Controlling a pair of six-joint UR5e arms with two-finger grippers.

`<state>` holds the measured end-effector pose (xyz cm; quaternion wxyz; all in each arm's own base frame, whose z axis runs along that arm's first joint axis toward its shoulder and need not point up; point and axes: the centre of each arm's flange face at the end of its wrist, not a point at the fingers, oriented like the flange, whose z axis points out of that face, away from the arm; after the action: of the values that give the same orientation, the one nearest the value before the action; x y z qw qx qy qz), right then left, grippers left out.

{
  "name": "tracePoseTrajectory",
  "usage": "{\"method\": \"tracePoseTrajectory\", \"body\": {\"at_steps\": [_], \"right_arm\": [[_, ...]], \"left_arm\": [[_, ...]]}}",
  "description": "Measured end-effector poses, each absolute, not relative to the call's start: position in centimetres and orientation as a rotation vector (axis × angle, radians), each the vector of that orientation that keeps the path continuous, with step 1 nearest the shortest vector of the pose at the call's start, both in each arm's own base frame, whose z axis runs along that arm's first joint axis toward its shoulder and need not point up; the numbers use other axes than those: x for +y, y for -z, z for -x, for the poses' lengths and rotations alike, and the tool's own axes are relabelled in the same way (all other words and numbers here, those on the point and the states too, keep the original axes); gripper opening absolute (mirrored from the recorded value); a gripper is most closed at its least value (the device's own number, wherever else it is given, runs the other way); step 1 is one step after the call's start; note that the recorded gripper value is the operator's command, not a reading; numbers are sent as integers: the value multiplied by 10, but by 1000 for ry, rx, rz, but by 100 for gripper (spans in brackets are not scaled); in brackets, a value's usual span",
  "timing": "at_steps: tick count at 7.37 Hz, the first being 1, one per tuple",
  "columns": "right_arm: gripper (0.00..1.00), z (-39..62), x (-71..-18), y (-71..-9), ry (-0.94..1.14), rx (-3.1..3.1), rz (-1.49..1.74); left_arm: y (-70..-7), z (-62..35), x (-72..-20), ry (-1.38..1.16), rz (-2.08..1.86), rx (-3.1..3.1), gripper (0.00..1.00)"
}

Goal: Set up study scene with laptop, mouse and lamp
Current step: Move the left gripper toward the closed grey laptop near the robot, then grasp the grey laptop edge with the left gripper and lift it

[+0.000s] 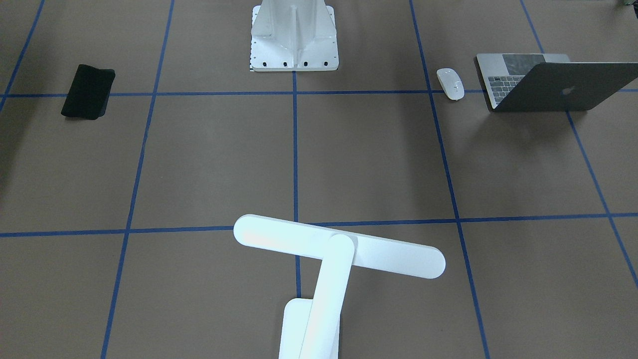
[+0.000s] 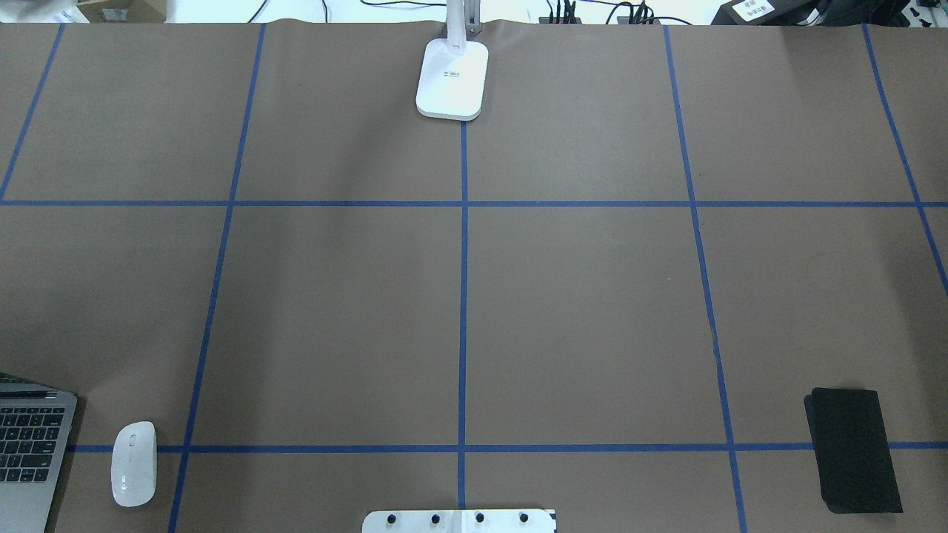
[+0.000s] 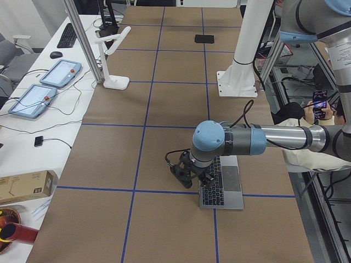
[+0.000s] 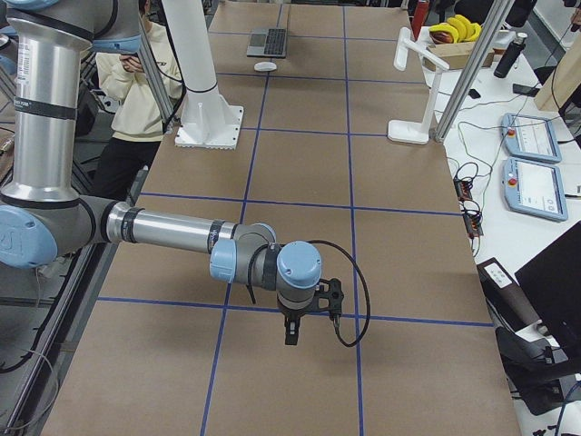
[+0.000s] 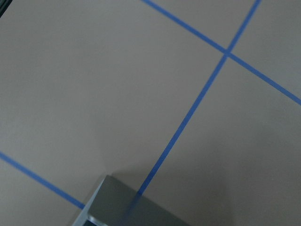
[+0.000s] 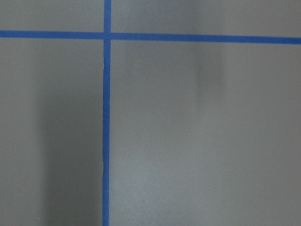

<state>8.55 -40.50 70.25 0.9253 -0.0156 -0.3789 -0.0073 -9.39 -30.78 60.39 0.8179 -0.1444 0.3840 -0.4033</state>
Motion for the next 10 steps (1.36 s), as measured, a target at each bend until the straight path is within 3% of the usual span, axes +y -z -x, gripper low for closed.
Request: {"method": "tracePoseTrajectory", "body": {"at_steps": [4, 10], "right_arm": [[100, -82, -390, -713, 19, -819, 14], [100, -78, -368, -724, 33, -846, -24]], "left_arm": [[-654, 86, -303, 1109, 525, 778, 100], [-698, 77, -304, 1216, 689, 866, 100]]}}
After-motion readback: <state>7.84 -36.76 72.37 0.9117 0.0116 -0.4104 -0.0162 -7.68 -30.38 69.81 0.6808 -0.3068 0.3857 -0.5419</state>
